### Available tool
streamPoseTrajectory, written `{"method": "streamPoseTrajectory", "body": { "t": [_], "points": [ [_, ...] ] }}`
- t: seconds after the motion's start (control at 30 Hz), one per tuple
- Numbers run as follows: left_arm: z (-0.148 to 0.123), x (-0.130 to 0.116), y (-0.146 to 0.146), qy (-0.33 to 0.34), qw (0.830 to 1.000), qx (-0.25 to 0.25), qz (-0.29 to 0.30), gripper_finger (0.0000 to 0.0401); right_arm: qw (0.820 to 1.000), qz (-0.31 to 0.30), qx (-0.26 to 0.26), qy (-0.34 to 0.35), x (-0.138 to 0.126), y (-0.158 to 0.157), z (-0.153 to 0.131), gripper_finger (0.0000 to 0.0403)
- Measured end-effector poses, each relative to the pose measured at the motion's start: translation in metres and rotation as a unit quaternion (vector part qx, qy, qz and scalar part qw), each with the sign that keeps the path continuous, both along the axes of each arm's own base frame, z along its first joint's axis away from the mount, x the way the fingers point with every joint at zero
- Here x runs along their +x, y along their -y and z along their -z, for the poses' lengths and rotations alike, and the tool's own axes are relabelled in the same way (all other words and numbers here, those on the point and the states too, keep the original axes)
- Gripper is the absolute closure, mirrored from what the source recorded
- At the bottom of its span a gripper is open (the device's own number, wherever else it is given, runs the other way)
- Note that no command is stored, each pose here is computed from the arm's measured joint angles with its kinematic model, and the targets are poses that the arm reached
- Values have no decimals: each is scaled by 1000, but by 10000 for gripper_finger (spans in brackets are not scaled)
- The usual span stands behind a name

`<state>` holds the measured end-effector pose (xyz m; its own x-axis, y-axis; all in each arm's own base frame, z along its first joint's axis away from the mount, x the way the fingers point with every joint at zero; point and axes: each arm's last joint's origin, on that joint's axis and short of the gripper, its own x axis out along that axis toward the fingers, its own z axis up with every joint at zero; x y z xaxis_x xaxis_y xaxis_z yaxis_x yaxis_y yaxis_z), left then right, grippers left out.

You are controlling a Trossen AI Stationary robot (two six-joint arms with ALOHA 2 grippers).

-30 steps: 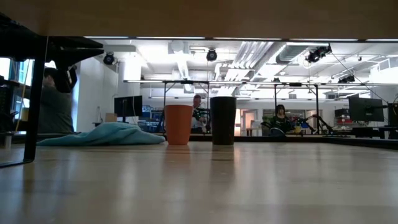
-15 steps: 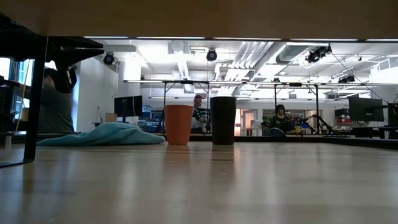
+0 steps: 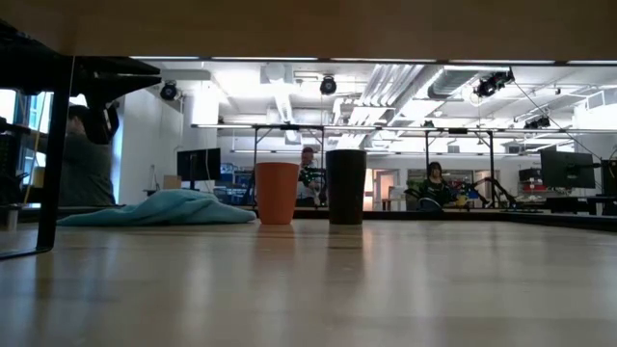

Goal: Stack small to large cups/mugs on shelf
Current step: Put the red cup on the shelf

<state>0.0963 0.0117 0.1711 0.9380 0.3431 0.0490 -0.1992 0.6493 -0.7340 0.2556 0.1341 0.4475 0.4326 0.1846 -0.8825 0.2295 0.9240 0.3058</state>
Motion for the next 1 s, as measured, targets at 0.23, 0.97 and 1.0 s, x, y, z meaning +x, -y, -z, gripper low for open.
{"method": "streamPoseTrajectory", "body": {
  "t": [0.23, 0.97, 1.0],
  "points": [
    [0, 0, 0, 0, 1000, 0, 1, 366, 999, 51, -3, -17, -3, -17, 12, 403],
    [0, 0, 1, 0, 1000, -4, 23, 366, 994, 105, 10, -29, -10, -53, 35, 403],
    [0, 0, 1, 0, 1000, -4, 23, 366, 994, 107, 8, -26, -9, -52, 35, 403]
  ]
}}
